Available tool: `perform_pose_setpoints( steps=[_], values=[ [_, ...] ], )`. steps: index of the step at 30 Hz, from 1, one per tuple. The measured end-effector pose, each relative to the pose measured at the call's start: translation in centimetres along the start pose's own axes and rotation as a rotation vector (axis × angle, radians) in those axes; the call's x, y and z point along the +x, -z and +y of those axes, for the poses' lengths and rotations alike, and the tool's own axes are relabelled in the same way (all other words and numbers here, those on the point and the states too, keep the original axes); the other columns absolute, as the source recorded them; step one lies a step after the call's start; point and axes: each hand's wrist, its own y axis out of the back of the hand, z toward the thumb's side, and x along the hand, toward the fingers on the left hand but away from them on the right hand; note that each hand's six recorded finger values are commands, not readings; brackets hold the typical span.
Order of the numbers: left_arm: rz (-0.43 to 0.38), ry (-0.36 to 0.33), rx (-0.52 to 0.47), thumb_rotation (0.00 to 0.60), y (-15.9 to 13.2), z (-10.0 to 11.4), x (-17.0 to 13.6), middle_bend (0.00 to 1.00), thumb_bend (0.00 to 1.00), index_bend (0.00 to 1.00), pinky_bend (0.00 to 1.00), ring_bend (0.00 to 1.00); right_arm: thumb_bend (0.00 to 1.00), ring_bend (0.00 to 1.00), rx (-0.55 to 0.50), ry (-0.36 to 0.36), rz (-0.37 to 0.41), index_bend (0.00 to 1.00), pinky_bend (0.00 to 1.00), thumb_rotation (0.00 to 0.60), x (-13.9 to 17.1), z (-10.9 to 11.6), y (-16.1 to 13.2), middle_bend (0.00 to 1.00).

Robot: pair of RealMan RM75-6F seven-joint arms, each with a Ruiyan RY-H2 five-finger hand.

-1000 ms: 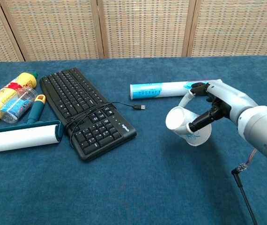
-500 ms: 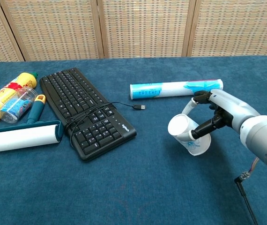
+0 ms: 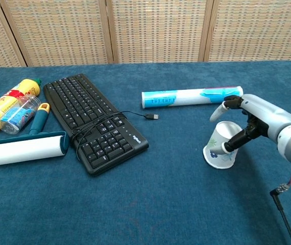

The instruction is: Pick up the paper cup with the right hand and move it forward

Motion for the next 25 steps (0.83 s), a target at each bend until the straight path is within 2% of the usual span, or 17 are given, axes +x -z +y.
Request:
perform_pose_setpoints(
  steps=[8, 14, 19, 21, 25],
  values=[
    [0.005, -0.004, -0.006, 0.6, 0.1, 0.1, 0.1, 0.0, 0.18, 0.0, 0.0, 0.0, 0.23, 0.0, 0.055, 0.027, 0.02, 0.31, 0.0, 0.6, 1.1, 1.3, 0.6, 0.0],
    [0.013, -0.012, -0.007, 0.6, 0.3, 0.3, 0.1, 0.0, 0.18, 0.0, 0.0, 0.0, 0.22, 0.0, 0.099, 0.047, 0.072, 0.29, 0.0, 0.6, 2.4, 3.1, 0.7, 0.0],
    [0.02, -0.012, 0.007, 0.6, 0.5, 0.1, 0.2, 0.0, 0.18, 0.0, 0.0, 0.0, 0.22, 0.0, 0.217, 0.093, 0.168, 0.21, 0.0, 0.6, 4.1, 5.3, 1.2, 0.0],
    [0.023, -0.014, 0.014, 0.6, 0.6, 0.0, 0.3, 0.0, 0.18, 0.0, 0.0, 0.0, 0.21, 0.0, 0.28, 0.131, 0.214, 0.14, 0.0, 0.6, 5.1, 6.4, 1.7, 0.0],
    [0.032, -0.022, 0.026, 0.6, 0.7, -0.1, 0.4, 0.0, 0.18, 0.0, 0.0, 0.0, 0.2, 0.0, 0.417, 0.216, 0.273, 0.07, 0.0, 0.6, 7.4, 8.8, 4.0, 0.0]
  ],
)
